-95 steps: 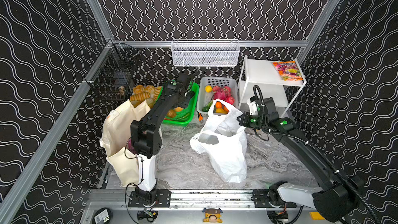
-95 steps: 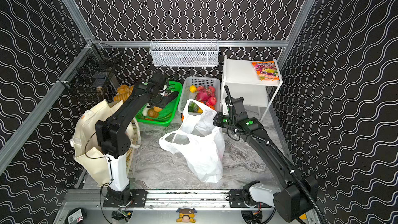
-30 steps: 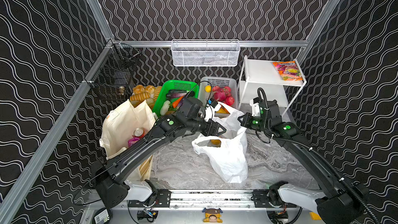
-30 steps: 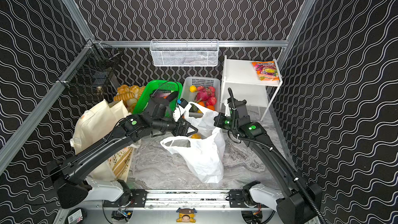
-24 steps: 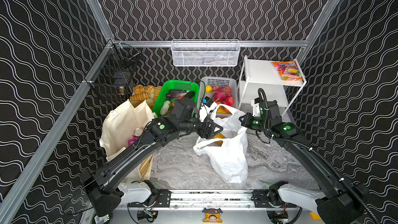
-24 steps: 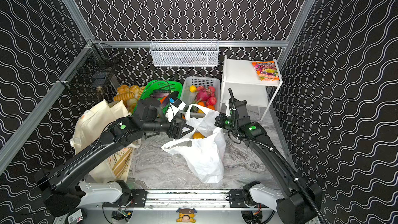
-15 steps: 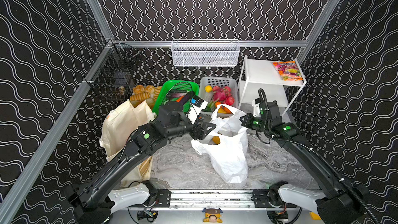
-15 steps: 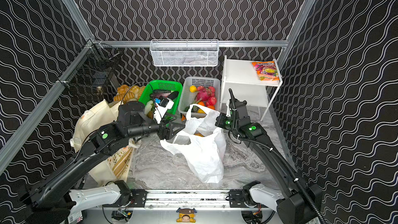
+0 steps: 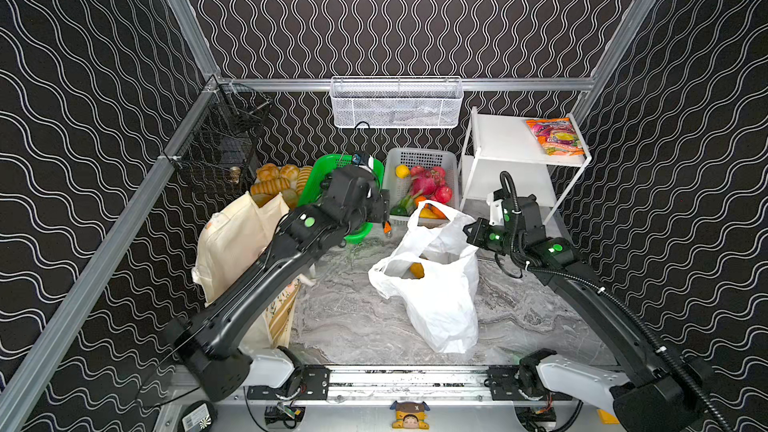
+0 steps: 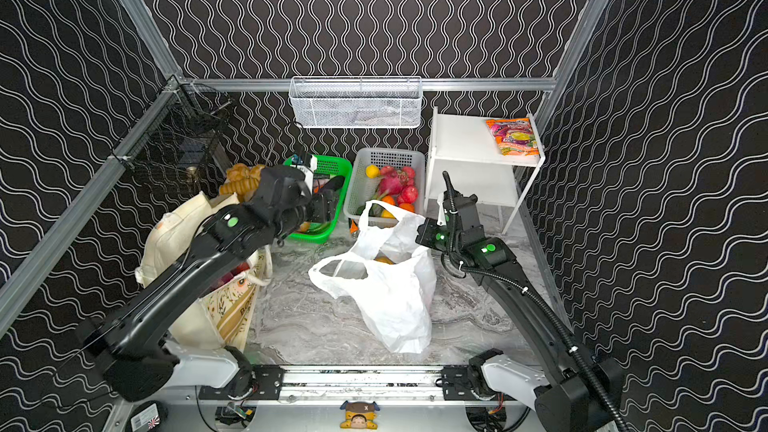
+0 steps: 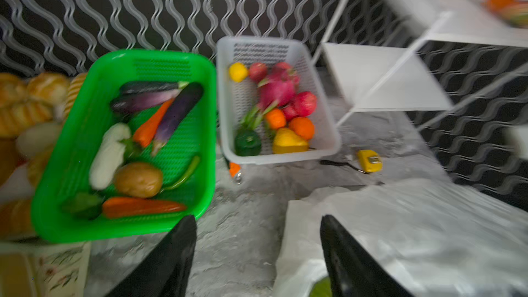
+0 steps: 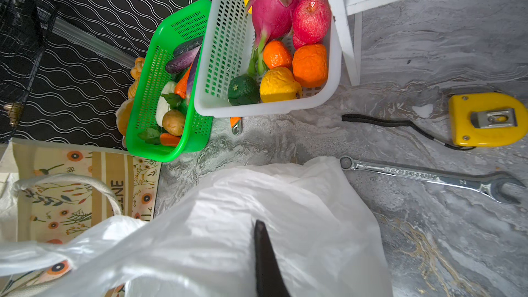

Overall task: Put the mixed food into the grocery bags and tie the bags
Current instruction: 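Reach the left gripper back into the green basket toward the brown potato, then grasp the brown potato with the left gripper and lift it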

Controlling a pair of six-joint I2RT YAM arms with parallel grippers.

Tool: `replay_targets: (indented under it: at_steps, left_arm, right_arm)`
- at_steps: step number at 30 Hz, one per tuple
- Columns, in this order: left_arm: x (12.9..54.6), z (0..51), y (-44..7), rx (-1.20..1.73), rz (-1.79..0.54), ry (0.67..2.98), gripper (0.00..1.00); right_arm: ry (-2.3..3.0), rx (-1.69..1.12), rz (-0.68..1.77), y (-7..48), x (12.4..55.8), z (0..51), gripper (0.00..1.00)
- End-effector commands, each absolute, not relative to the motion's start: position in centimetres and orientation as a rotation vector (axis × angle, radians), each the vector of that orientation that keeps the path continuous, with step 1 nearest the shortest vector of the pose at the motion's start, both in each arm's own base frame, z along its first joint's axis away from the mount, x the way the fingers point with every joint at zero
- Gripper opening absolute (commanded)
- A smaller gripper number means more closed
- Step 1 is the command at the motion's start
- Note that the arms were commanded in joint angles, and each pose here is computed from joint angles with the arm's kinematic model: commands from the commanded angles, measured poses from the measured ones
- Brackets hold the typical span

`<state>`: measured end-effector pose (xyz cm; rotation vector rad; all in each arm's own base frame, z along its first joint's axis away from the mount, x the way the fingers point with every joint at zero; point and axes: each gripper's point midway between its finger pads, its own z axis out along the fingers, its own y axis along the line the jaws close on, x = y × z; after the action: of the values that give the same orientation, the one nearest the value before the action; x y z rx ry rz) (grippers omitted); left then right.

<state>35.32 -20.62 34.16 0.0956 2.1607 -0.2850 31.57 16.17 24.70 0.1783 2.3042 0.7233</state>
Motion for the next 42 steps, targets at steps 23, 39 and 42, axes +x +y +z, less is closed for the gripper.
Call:
replay_targets:
  at_steps: [23,39,42]
  left_arm:
    - [47.7,12.0,-7.1,-0.713,0.364,2.587,0.78]
    - [48.9,7.4,-5.6,-0.766,0.478,2.639,0.85]
    - [48.9,6.4,-5.7,-0.761,0.489,2.663,0.86]
  right_arm:
    - [2.267,0.166,0.748,16.5,31.8,26.1,0.05]
    - [2.285,0.156,0.742,16.6,31.8,25.7,0.05]
    - [2.28,0.16,0.747,16.6,31.8,25.8,0.05]
